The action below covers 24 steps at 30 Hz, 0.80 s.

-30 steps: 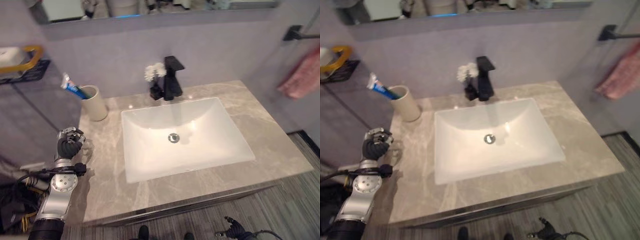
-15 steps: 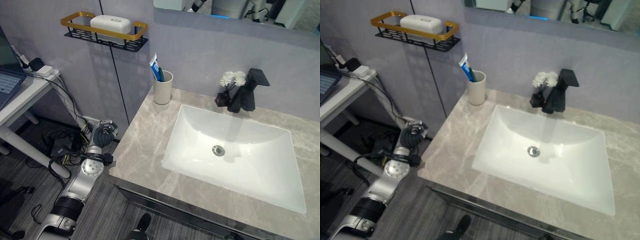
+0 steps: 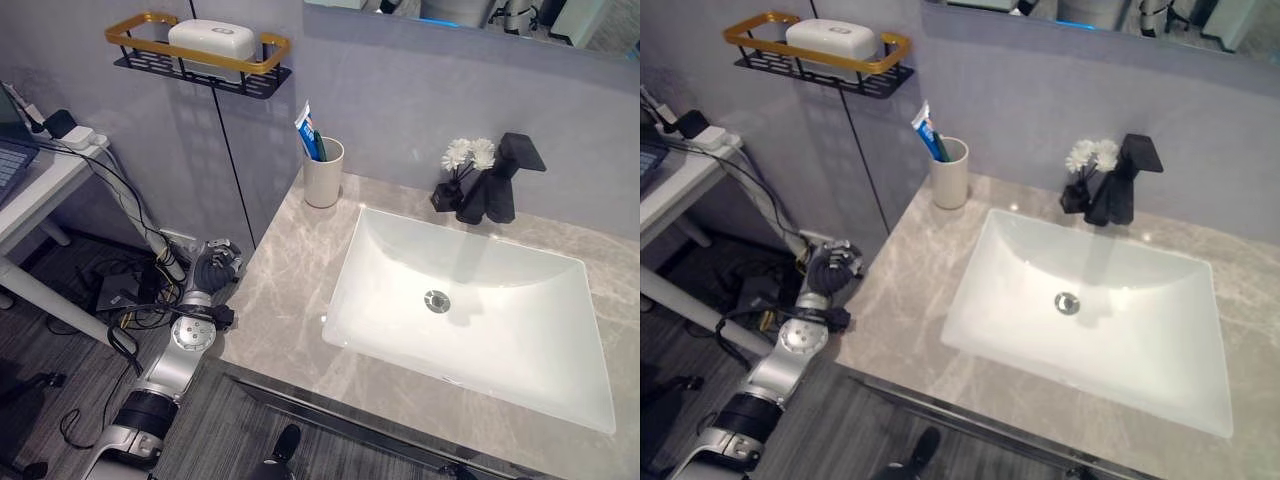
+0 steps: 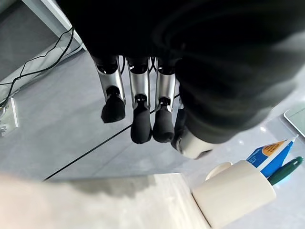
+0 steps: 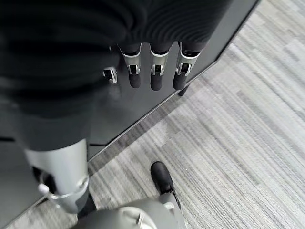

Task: Put brush and paste in cup on sink, flatten towel.

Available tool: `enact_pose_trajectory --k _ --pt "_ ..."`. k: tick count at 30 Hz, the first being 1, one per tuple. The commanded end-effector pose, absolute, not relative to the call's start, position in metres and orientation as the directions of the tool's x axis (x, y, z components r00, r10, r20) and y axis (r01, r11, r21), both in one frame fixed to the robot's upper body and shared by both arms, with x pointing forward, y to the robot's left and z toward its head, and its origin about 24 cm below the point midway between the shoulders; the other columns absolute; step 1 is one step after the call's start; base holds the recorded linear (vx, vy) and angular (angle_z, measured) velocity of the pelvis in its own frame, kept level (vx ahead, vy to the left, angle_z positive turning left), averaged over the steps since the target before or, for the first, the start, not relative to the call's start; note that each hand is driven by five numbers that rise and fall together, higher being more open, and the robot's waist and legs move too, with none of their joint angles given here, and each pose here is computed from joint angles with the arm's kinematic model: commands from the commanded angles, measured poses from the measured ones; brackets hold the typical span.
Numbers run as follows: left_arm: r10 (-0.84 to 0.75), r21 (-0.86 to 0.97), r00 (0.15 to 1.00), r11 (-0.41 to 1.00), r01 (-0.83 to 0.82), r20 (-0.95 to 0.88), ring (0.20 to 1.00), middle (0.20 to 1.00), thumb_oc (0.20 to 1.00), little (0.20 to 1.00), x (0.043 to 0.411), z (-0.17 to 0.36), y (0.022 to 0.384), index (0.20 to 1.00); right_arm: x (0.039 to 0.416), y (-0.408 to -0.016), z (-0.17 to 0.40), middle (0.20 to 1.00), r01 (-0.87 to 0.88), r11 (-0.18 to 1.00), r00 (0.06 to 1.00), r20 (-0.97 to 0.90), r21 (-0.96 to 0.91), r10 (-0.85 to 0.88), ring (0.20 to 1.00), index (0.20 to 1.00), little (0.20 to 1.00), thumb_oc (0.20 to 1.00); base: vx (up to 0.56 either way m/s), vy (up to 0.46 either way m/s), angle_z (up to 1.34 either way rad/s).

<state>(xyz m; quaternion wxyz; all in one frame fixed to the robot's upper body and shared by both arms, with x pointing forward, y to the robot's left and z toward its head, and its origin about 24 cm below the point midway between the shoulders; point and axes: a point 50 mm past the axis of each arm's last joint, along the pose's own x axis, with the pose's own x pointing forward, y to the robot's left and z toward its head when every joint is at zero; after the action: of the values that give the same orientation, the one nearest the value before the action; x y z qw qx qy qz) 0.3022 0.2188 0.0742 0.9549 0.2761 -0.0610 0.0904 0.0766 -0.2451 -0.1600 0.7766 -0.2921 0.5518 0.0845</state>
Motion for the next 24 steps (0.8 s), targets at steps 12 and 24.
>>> enact_pose_trajectory --k 12,24 --pt "0.264 0.462 0.889 0.778 -0.425 0.374 0.200 0.200 0.200 0.200 0.303 0.111 0.235 0.200 0.088 -0.244 -0.157 1.000 -0.380 0.835 0.443 -0.871 -0.398 -0.214 1.000 1.000 1.000 1.000 0.00 -0.003 -0.02" --pt "0.201 0.467 0.889 0.791 -0.395 0.412 0.200 0.200 0.200 0.200 0.323 0.134 0.221 0.200 0.086 -0.247 -0.156 1.000 -0.387 0.832 0.433 -0.875 -0.398 -0.217 1.000 1.000 1.000 1.000 0.01 0.002 0.07"
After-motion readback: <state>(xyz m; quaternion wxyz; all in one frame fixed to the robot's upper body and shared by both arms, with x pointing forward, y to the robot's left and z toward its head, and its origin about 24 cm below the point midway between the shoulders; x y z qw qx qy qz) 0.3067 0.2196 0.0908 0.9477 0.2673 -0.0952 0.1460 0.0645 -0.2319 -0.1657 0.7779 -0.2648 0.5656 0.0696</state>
